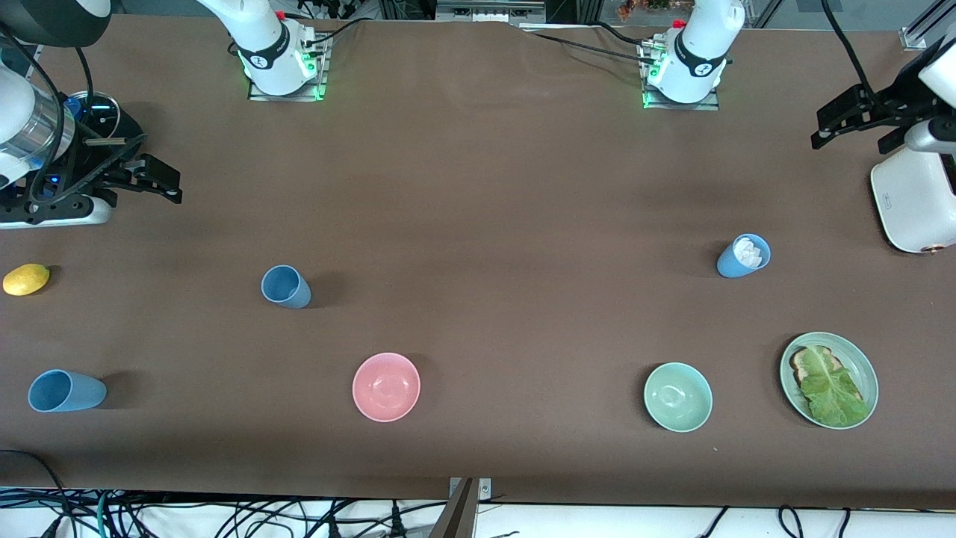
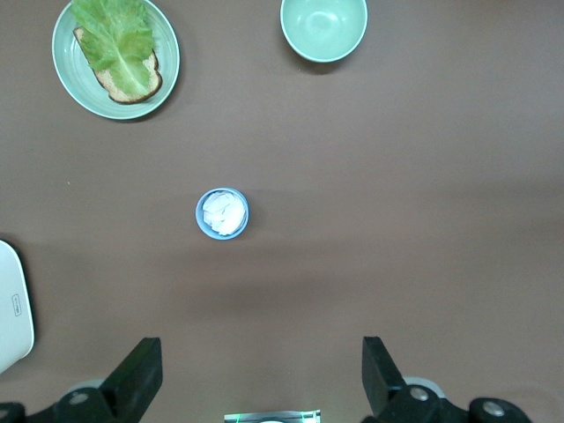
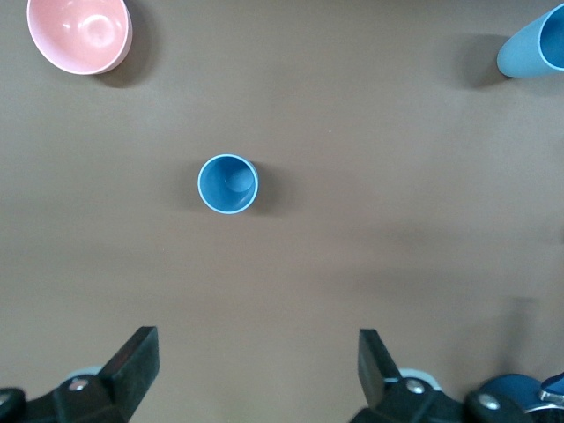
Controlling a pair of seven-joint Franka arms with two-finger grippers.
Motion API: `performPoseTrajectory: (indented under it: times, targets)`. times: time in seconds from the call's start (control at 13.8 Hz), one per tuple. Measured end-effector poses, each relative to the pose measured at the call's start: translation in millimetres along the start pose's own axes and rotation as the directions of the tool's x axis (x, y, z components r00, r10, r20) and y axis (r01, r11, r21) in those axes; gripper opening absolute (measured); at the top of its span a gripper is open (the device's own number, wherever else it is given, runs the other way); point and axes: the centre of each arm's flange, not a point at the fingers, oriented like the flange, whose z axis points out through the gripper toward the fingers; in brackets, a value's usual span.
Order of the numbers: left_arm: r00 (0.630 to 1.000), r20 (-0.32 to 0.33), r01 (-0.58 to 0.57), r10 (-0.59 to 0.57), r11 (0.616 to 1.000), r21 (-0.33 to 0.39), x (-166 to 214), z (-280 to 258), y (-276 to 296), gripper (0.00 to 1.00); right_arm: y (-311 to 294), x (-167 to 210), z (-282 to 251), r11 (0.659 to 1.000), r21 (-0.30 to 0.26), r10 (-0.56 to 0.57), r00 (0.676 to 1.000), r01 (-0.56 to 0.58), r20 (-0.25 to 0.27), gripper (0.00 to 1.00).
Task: Stack blue cups with both arms
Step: 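Reach the left gripper down to the blue cup holding tissue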
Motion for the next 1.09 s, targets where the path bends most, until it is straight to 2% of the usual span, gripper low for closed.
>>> performPoseTrajectory:
  times: [0.29, 0.51, 0.8, 1.09]
  targets:
    - [0.993, 0.103, 0.062, -0.060, 0.998, -0.014, 19, 39, -39, 1.00, 0, 0, 2, 1.000, 0.000, 0.000, 1.000, 0.000, 0.005, 1.00]
    - [0.987, 0.160, 0.022, -0.014, 0.999, -0.046, 41, 82, -83, 1.00, 0, 0, 3, 1.000, 0.000, 0.000, 1.000, 0.000, 0.007, 1.00]
    - [0.986, 0.165, -0.010, 0.021, 0.998, -0.069, 60, 125, -114, 1.00, 0, 0, 4, 1.000, 0.000, 0.000, 1.000, 0.000, 0.007, 1.00]
    - [0.991, 0.123, -0.042, 0.050, 0.997, -0.063, 66, 172, -116, 1.00, 0, 1, 5, 1.000, 0.000, 0.000, 1.000, 0.000, 0.010, 1.00]
